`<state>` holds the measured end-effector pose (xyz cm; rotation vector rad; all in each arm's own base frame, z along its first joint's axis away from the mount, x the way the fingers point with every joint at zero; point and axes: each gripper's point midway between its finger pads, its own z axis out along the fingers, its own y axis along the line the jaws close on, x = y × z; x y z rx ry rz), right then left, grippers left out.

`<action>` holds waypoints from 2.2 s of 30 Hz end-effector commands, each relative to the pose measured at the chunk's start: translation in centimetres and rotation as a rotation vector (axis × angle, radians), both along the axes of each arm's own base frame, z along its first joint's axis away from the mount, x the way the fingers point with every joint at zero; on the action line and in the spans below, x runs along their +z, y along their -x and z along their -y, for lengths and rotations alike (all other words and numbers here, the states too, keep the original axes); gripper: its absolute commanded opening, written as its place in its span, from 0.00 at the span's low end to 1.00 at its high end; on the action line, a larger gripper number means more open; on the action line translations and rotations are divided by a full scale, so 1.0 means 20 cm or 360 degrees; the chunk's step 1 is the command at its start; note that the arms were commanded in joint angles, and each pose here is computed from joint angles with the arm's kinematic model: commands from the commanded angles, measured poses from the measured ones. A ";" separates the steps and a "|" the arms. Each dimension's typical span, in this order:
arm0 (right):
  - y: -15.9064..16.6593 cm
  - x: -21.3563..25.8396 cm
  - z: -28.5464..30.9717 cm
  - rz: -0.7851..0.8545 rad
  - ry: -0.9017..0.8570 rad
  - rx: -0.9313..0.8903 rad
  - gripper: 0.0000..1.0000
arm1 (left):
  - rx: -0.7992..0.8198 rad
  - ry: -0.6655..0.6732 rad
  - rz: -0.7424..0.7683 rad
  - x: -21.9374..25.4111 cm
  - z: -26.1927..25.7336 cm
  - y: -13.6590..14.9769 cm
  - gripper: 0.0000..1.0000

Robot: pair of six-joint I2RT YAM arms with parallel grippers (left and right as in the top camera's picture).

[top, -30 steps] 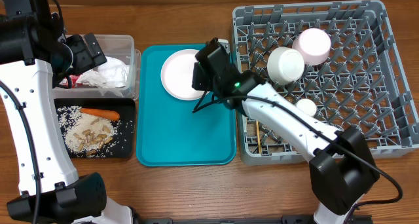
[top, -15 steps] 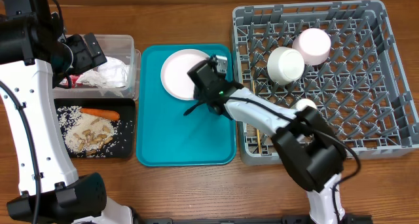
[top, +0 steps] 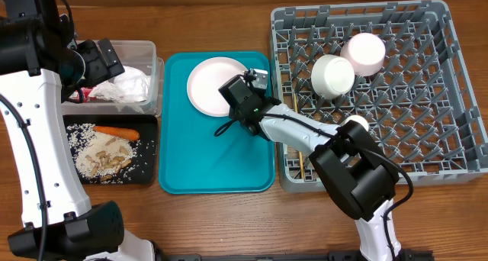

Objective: Sort waste into correct bins and load items into the dishwasher
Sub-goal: 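Reach the right gripper to the white plate's edge and grasp it, then lift the white plate off the teal tray toward the rack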

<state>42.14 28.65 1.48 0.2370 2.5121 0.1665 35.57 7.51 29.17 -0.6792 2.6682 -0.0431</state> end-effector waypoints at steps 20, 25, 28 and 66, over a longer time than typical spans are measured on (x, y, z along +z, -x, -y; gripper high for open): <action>-0.03 0.22 -0.04 0.0075 0.0002 0.0093 0.04 | 0.0014 0.0004 -0.0007 -0.01 0.00 0.00 1.00; -0.01 0.47 -0.08 0.0149 -0.0071 0.0228 0.04 | 0.0014 0.0004 -0.0008 -0.01 0.00 0.00 1.00; 0.02 0.64 -0.06 0.0200 -0.0116 0.0233 0.04 | 0.0014 0.0004 -0.0007 -0.01 0.00 0.00 1.00; 0.03 1.57 1.20 0.0418 0.1716 0.0157 0.04 | 0.0014 0.0004 -0.0008 -0.01 0.00 0.00 1.00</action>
